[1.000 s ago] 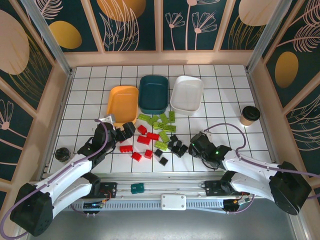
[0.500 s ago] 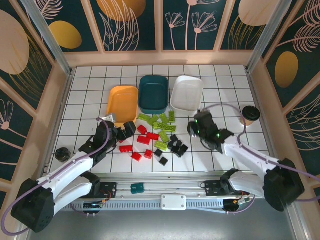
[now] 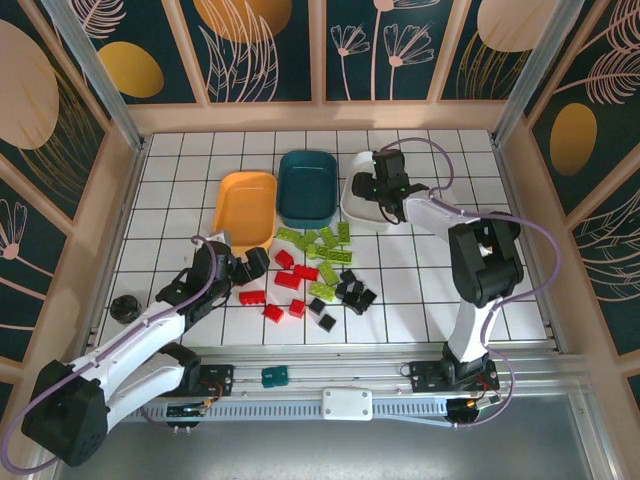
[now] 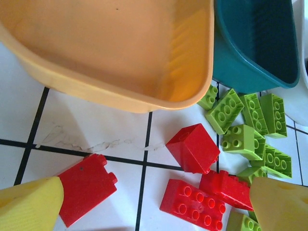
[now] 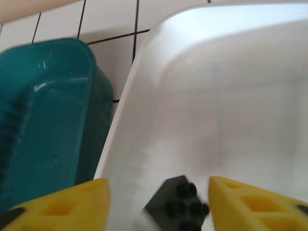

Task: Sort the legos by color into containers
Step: Place the lego in the container, then pick up the lego from the middle-left of the table.

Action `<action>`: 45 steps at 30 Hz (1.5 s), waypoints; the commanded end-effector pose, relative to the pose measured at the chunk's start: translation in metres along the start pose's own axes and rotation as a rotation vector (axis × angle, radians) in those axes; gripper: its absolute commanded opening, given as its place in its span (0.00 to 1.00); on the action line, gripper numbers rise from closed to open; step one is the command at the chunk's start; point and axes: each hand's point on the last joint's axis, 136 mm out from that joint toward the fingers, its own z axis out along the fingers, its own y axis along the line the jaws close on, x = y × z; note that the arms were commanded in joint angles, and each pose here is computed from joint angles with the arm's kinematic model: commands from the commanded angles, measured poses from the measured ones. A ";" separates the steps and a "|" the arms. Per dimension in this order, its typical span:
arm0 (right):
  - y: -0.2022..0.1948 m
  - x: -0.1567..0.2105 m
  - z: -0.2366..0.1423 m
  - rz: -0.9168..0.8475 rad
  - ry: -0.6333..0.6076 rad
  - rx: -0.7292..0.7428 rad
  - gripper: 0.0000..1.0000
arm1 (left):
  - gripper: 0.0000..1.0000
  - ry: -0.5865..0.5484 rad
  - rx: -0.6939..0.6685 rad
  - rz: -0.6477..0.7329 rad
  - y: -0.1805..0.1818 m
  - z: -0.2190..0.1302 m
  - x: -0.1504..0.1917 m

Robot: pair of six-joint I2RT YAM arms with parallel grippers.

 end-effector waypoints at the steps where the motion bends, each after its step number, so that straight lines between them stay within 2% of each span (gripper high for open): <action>1: 0.013 -0.026 -0.008 -0.021 -0.056 -0.036 0.65 | 0.99 0.006 -0.009 -0.033 0.003 -0.006 0.004; 5: 0.024 -0.025 -0.031 -0.018 -0.076 -0.096 0.66 | 0.99 -0.028 -0.014 -0.060 0.005 -0.015 -0.002; 10: 0.024 0.002 -0.058 -0.014 -0.091 -0.130 0.66 | 0.98 -0.034 -0.183 -0.087 0.040 -0.022 0.003; 15: 0.019 0.027 -0.073 0.024 -0.088 -0.165 0.66 | 0.96 0.021 -0.213 -0.085 0.054 -0.005 0.023; 20: 0.017 0.036 -0.084 0.029 -0.089 -0.179 0.66 | 0.98 0.023 -0.145 -0.010 0.039 0.014 0.020; 26: 0.013 0.039 -0.093 0.022 -0.100 -0.177 0.66 | 0.95 0.026 -0.243 0.030 0.052 0.032 0.018; 32: 0.012 0.041 -0.098 0.023 -0.107 -0.184 0.66 | 0.82 0.045 -0.260 0.035 0.052 0.051 0.020; 39: 0.008 0.044 -0.103 0.011 -0.111 -0.169 0.66 | 0.67 0.045 -0.248 0.036 0.048 0.058 0.019; 45: 0.003 0.049 -0.107 0.014 -0.116 -0.160 0.66 | 0.46 0.069 -0.246 0.026 0.050 0.060 0.025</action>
